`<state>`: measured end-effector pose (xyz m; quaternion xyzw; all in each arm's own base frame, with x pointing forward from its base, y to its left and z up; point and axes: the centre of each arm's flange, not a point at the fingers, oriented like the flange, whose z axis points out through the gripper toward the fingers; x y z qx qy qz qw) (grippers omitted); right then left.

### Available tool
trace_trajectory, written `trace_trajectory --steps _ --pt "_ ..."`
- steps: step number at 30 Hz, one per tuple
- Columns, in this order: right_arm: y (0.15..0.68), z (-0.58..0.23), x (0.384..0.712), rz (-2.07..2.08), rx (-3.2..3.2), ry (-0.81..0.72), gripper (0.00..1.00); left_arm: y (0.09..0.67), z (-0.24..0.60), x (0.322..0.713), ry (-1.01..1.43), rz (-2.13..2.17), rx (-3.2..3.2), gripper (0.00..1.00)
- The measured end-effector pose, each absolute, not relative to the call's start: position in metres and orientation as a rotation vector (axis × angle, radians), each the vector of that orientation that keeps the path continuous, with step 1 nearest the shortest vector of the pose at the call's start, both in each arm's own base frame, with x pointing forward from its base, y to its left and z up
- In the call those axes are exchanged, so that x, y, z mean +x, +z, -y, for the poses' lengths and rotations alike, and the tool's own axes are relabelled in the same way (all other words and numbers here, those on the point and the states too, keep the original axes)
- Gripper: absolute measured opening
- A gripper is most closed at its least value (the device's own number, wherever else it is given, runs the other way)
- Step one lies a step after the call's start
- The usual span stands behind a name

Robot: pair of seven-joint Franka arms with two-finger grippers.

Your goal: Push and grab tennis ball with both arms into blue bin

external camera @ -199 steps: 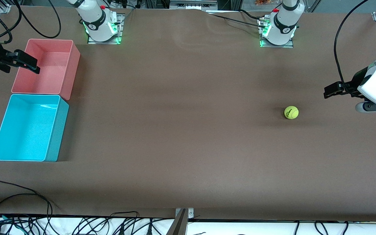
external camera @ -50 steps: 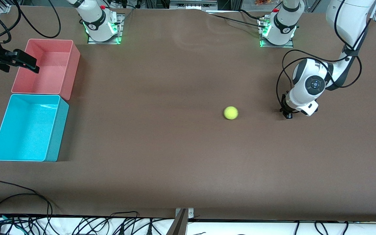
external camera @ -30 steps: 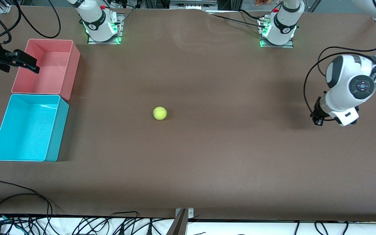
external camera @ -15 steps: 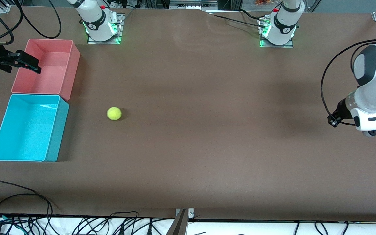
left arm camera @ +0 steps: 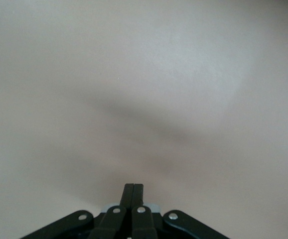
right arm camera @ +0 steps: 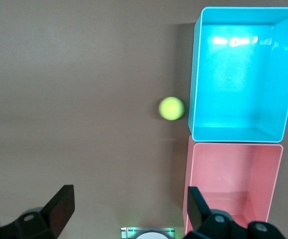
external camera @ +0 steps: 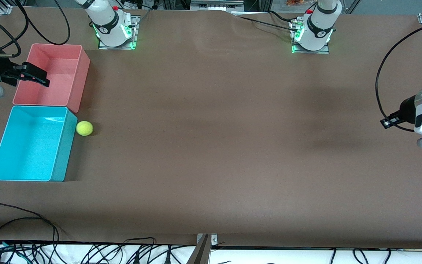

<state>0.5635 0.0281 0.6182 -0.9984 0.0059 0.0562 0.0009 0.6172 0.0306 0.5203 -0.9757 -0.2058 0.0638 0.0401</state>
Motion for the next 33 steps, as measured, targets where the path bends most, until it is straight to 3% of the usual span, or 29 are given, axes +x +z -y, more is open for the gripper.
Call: trace_trajectory --steps 16,29,33 --pt "0.594 -0.032 0.576 0.001 -3.131 0.223 1.00 0.554 -0.023 0.612 0.242 0.449 -3.063 0.03" --pt "0.493 -0.031 0.607 0.021 -3.166 0.297 1.00 0.554 -0.023 0.612 0.243 0.441 -3.065 0.57" --pt "0.457 -0.033 0.604 0.056 -3.204 0.328 1.00 0.560 -0.022 0.613 0.224 0.439 -3.071 0.80"
